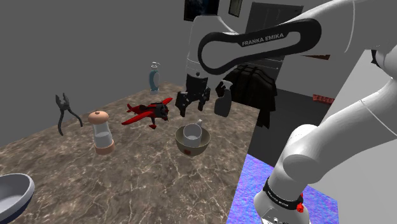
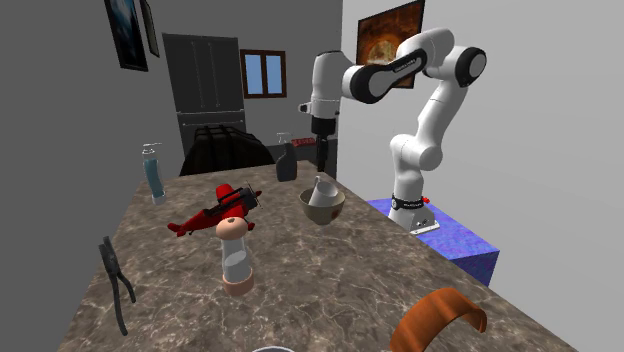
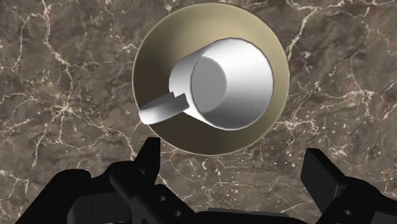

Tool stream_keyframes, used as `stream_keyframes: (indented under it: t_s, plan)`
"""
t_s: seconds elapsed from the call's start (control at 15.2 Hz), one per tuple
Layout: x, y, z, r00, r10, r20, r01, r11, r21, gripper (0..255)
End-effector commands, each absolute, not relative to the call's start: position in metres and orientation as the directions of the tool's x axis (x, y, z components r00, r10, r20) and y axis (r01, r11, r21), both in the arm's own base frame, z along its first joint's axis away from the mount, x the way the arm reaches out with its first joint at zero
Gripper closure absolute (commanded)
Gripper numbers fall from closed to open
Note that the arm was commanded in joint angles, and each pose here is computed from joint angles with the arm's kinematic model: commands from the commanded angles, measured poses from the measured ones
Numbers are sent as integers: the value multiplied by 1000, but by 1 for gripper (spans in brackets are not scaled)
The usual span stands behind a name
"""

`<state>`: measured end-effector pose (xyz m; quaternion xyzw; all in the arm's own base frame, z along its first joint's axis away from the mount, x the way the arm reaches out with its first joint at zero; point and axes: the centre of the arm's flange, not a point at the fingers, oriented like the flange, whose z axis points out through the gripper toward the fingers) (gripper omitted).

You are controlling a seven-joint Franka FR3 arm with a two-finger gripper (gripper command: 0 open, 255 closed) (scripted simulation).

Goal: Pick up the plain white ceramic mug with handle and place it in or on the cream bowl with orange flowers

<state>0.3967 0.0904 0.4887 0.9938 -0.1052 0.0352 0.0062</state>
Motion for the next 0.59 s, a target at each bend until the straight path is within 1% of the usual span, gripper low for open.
stream_keyframes:
  t_s: [0.0,0.07,0.53]
  plan:
    - [395,92,513,975,-209,70,-210,-978,5,0]
    - [394,92,524,975,-209,70,-210,-978,5,0]
    - [394,92,524,975,-209,70,-210,-978,5,0]
